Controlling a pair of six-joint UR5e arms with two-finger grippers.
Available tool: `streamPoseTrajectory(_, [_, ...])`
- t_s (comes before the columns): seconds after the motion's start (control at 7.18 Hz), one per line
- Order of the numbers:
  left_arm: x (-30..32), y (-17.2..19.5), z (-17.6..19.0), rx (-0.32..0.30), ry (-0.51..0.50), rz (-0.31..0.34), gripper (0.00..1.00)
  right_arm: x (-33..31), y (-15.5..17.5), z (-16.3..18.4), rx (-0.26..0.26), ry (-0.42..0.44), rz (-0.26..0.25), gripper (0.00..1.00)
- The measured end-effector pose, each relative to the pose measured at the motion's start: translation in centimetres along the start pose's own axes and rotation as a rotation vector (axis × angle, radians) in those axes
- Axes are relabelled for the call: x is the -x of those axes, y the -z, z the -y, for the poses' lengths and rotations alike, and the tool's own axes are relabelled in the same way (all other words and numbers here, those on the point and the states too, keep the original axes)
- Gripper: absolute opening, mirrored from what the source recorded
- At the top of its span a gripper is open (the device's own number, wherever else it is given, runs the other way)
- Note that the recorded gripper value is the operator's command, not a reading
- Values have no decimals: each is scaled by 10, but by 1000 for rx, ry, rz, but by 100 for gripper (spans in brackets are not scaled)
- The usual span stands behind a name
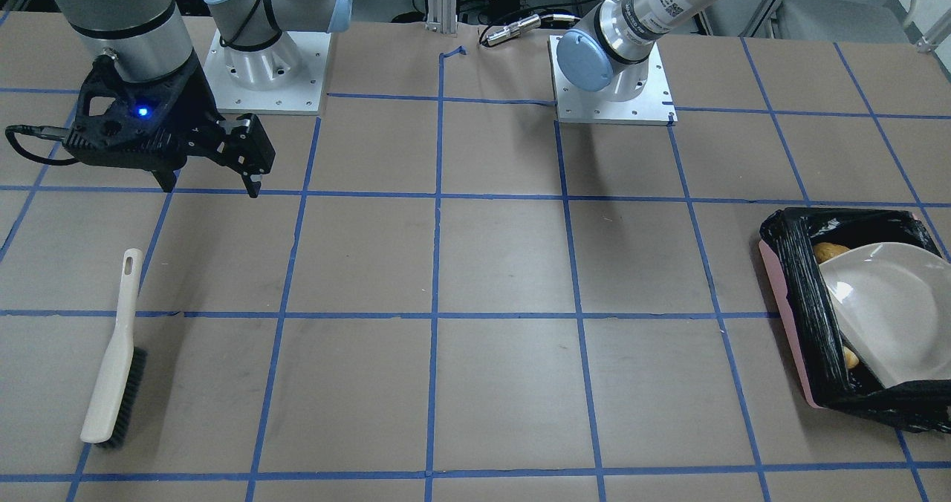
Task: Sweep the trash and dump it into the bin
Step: 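Lift the empty dustpan from the bin and set it down with the left gripper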
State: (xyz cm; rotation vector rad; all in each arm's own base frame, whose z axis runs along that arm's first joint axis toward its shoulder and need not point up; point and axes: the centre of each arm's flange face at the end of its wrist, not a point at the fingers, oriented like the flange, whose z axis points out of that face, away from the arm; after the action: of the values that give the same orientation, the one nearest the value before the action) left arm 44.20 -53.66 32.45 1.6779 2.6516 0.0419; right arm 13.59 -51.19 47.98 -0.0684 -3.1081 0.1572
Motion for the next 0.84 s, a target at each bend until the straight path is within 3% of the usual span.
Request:
streamPoseTrajectory(0.42, [-23,55,14,-10,-3,20,0,0,-6,2,11,-3,1,100])
streamPoseTrajectory(0.84, [-39,96,44,-83,-17,55,0,0,-9,3,17,10,-9,100])
